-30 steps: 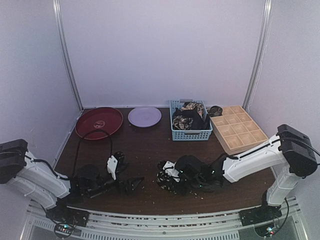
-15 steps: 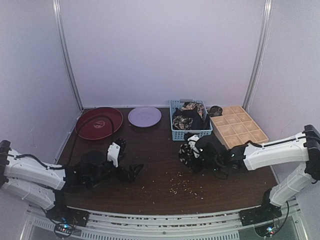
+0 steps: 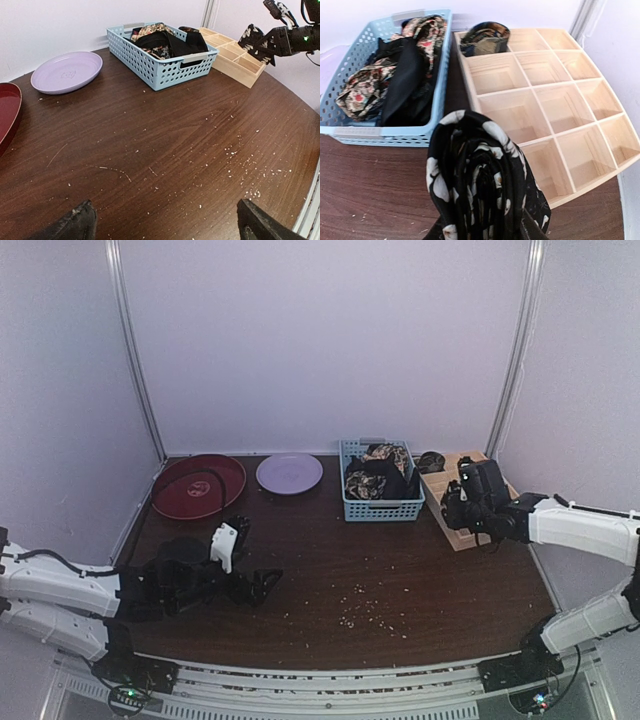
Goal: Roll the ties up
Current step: Place the tie in the storage box.
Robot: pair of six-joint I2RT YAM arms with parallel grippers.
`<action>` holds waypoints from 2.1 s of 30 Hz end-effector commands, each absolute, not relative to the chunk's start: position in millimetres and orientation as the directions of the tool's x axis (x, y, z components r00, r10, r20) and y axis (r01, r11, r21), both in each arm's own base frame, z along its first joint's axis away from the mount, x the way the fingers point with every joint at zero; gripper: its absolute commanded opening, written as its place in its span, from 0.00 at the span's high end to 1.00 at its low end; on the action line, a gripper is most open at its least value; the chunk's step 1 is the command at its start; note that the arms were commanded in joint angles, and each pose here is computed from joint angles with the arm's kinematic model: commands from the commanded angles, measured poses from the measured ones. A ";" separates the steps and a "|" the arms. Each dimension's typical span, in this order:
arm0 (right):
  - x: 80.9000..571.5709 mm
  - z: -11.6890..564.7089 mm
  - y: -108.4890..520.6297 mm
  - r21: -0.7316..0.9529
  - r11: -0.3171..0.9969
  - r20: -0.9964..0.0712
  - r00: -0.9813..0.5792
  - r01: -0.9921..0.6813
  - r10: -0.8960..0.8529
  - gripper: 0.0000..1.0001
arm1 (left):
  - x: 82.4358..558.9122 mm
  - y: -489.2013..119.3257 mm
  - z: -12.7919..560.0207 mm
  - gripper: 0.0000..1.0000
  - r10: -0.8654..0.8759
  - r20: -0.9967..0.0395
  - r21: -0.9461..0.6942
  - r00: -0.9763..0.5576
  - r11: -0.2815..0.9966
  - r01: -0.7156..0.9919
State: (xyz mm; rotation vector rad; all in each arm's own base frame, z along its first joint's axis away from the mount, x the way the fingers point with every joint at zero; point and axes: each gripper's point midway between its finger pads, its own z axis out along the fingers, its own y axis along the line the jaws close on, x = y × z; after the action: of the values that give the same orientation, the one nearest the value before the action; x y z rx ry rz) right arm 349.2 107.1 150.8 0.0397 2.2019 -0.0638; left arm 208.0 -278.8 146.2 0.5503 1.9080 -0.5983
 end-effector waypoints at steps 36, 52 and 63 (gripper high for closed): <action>469.3 92.0 54.2 -0.040 0.865 -0.615 -0.670 -0.500 -0.416 0.65 | 209.4 -303.6 125.0 0.02 0.173 -0.868 -0.194 -0.465 0.744 0.639; 455.4 56.6 47.4 -0.168 0.656 -0.485 -0.518 -0.735 -0.705 0.67 | 217.9 -322.0 120.1 0.02 0.202 -0.849 -0.189 -0.488 0.746 0.638; 421.6 46.6 54.0 -0.034 0.558 -0.394 -0.502 -0.829 -0.770 0.64 | 218.6 -324.7 114.4 0.02 0.216 -0.841 -0.185 -0.496 0.747 0.639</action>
State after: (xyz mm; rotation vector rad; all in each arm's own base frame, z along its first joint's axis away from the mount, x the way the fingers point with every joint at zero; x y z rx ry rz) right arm 458.1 54.3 70.5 -1.2091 2.2965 0.0923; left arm 212.5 -315.8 100.6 0.6682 2.0986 -0.5747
